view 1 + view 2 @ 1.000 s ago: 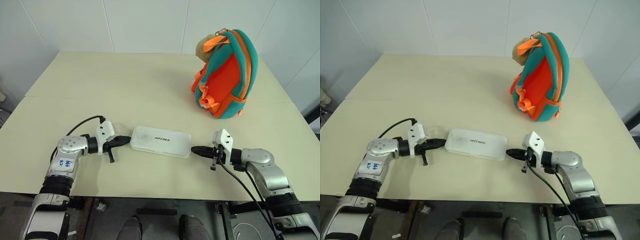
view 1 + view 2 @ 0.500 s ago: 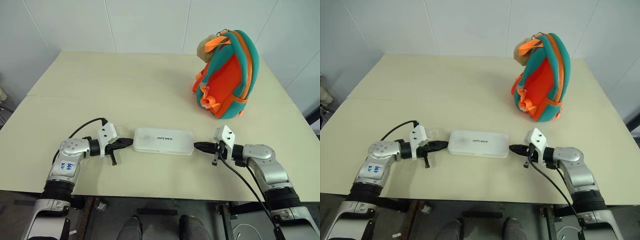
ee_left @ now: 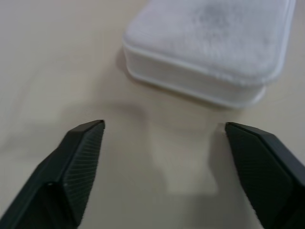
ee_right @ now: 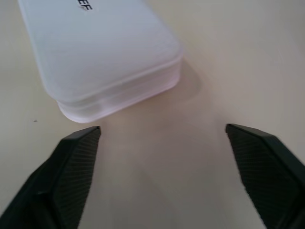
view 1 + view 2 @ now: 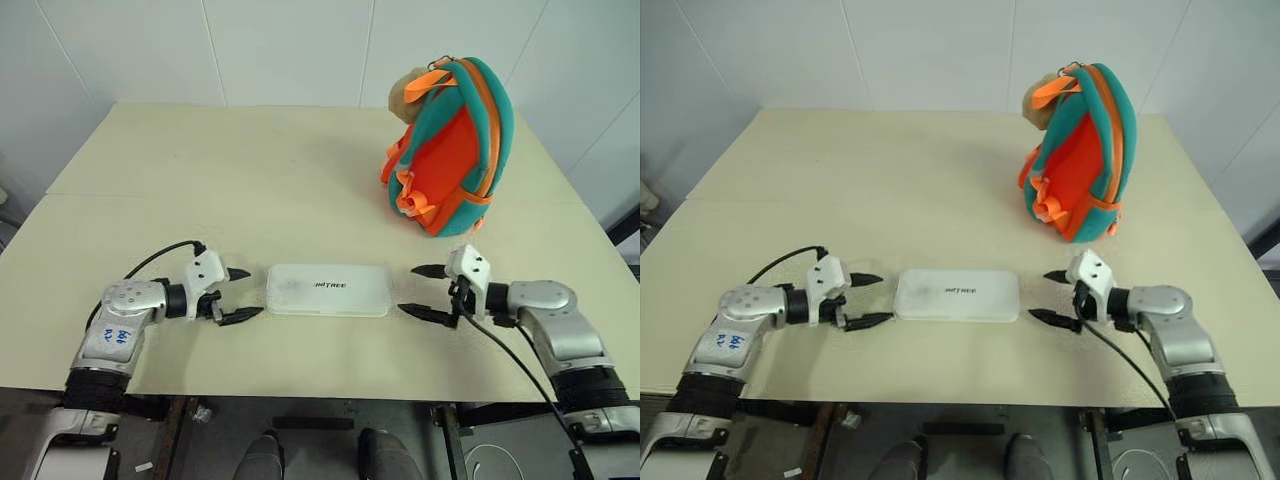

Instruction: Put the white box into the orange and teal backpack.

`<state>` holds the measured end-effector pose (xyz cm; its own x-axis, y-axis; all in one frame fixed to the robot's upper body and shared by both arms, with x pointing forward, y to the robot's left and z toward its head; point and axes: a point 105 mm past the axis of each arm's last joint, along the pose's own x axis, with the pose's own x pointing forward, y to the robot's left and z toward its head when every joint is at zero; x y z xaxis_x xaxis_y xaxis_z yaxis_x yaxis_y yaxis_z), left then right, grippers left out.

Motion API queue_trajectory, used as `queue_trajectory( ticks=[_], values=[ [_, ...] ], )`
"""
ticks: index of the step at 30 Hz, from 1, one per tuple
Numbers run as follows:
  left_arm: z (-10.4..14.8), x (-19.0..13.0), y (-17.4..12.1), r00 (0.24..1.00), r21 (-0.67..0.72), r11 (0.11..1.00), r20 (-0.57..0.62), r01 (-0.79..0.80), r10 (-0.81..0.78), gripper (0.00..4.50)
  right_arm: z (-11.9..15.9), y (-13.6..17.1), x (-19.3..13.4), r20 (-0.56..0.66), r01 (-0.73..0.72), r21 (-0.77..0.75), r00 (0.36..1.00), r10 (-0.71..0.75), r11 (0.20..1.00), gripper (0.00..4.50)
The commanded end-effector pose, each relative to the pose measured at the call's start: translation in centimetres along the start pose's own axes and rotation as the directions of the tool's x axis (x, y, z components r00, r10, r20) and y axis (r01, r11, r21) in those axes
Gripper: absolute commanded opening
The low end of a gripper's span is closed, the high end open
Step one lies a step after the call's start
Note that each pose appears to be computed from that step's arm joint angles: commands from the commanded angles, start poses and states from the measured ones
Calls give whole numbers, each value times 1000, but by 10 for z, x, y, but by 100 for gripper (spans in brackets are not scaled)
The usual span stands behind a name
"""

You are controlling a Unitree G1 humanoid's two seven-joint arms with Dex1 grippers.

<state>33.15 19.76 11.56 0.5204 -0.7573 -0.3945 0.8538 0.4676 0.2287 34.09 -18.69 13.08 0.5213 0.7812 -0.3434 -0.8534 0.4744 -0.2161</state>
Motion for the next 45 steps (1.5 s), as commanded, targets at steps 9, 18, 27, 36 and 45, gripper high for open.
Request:
queue_trajectory(
  ticks=[9, 18, 27, 36, 45],
  values=[
    [17, -25, 25, 995, -415, 908, 95, 63, -26, 448, 32, 22, 5, -12, -161, 99, 987, 163, 982, 450],
    [23, -5, 1, 983, -710, 680, 128, 183, -131, 448, 24, 31, 18, -64, -173, 127, 981, 182, 977, 450],
    [18, 32, 0, 987, -819, 550, 126, 161, -100, 448, 22, 45, 32, -48, -235, 147, 969, 244, 961, 450],
    [33, 27, -16, 958, -872, 419, 166, 253, -234, 448, 21, 41, 43, -29, -216, 121, 975, 221, 969, 450],
    [39, 35, -22, 946, -895, 336, 218, 292, -242, 448, 30, 48, 51, 29, -218, 108, 976, 216, 970, 450]
  ],
)
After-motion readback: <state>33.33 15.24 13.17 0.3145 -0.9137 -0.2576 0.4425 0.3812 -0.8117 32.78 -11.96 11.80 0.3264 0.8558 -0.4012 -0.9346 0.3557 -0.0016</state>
